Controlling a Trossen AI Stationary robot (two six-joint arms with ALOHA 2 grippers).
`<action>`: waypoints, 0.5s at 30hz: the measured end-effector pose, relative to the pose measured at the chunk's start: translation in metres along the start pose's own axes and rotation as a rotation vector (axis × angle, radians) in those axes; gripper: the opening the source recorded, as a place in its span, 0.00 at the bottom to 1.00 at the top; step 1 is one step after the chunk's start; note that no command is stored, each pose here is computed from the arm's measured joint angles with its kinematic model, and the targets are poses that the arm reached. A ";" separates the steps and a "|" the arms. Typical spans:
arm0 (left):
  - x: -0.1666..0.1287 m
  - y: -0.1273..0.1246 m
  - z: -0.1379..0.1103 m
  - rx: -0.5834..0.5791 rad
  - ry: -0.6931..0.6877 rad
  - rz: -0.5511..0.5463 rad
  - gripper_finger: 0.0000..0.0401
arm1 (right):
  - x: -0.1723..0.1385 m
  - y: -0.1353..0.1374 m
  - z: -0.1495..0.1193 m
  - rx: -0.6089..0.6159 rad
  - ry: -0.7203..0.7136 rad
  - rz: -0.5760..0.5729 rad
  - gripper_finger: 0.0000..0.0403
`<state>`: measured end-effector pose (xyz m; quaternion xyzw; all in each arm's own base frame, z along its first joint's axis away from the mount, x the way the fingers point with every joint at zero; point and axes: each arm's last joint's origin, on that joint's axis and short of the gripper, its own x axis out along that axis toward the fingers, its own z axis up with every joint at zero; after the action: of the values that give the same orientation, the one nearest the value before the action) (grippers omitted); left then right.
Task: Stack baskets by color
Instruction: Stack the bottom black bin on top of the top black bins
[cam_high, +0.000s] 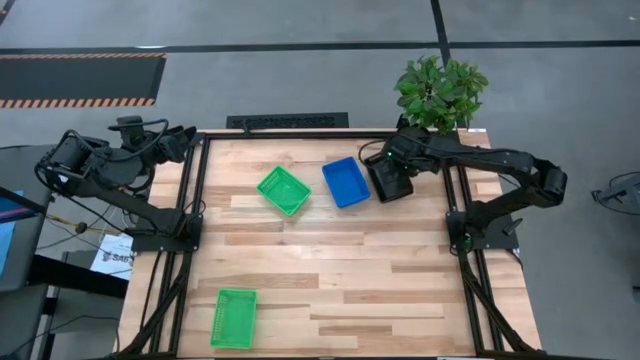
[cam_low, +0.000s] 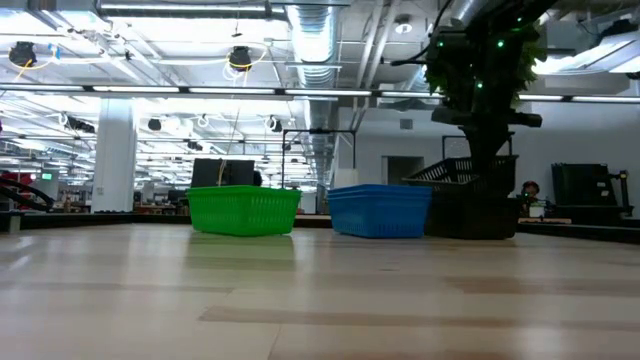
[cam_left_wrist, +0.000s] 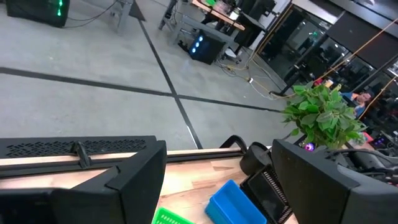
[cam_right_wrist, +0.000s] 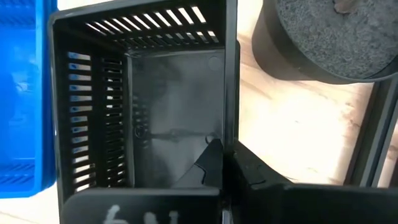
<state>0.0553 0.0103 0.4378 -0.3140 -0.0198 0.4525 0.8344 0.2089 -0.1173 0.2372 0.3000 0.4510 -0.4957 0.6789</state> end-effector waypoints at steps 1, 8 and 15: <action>0.000 0.000 0.000 0.000 0.000 0.000 0.69 | 0.000 0.000 0.000 0.001 -0.002 0.001 0.05; 0.000 0.000 0.000 0.011 0.000 0.000 0.69 | 0.000 0.000 0.000 0.002 0.000 0.005 0.06; 0.000 0.000 0.000 0.014 -0.011 0.005 0.69 | 0.001 -0.002 0.001 0.014 0.024 0.025 0.15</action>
<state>0.0550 0.0105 0.4380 -0.3058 -0.0204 0.4562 0.8354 0.2078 -0.1194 0.2371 0.3163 0.4516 -0.4868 0.6775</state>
